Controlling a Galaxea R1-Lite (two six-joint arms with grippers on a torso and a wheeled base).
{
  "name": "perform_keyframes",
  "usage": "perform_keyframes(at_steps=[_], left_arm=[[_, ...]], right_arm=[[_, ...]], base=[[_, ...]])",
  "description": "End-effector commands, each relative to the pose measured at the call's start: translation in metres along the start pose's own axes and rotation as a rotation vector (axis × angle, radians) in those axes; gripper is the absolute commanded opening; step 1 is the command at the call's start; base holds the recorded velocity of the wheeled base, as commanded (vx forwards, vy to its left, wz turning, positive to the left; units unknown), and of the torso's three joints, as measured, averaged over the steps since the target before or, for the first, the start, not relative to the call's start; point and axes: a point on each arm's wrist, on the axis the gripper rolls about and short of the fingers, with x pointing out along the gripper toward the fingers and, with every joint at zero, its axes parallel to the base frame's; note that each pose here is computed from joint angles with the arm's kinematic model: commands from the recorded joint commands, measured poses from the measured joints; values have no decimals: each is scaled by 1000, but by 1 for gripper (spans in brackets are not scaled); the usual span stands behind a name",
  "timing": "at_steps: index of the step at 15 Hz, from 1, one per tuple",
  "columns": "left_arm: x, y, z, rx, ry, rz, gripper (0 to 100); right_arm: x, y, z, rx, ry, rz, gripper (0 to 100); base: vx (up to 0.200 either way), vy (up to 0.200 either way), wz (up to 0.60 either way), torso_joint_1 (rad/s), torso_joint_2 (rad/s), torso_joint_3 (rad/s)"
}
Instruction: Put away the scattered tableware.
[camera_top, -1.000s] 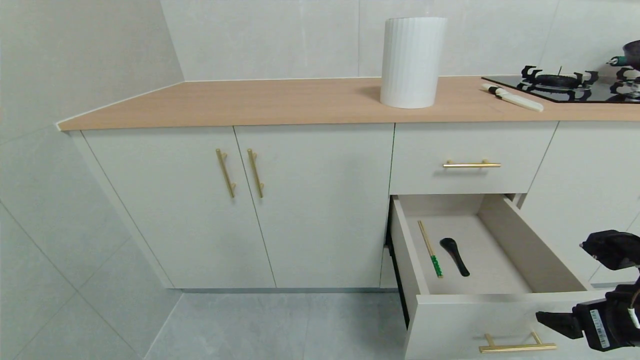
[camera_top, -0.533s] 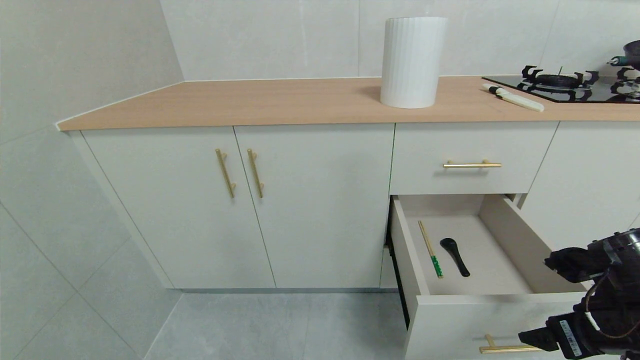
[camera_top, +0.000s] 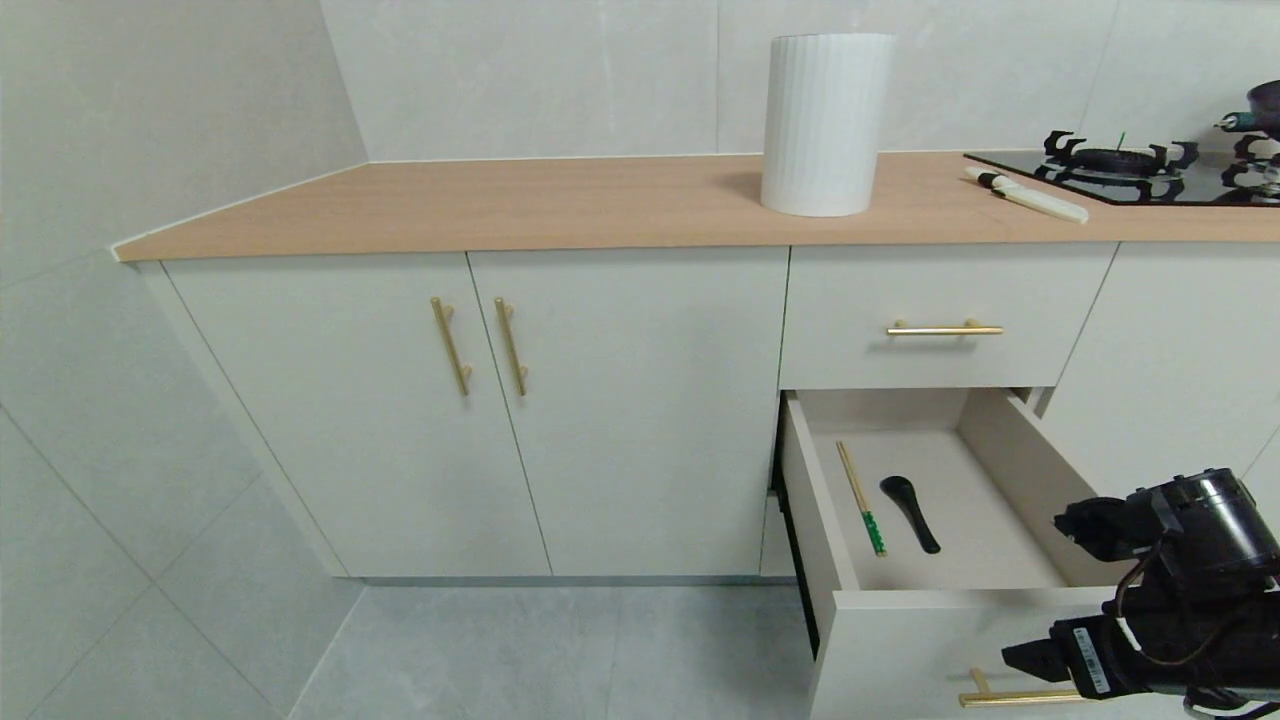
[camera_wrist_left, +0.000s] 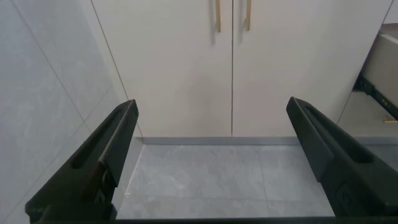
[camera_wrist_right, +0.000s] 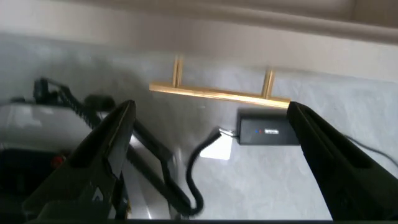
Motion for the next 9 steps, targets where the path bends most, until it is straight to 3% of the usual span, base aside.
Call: perform_keyframes(at_steps=[1,6,9], left_arm=[[0,0,0,0,0,0,100],[0,0,0,0,0,0,100],[0,0,0,0,0,0,100]], right_arm=[[8,0,0,20,5,-5,100],[17,0,4,26,-14,-11,100],[29,-3,10,63,-62,-75,100]], base=[[0,0,0,0,0,0],[0,0,0,0,0,0],[0,0,0,0,0,0]])
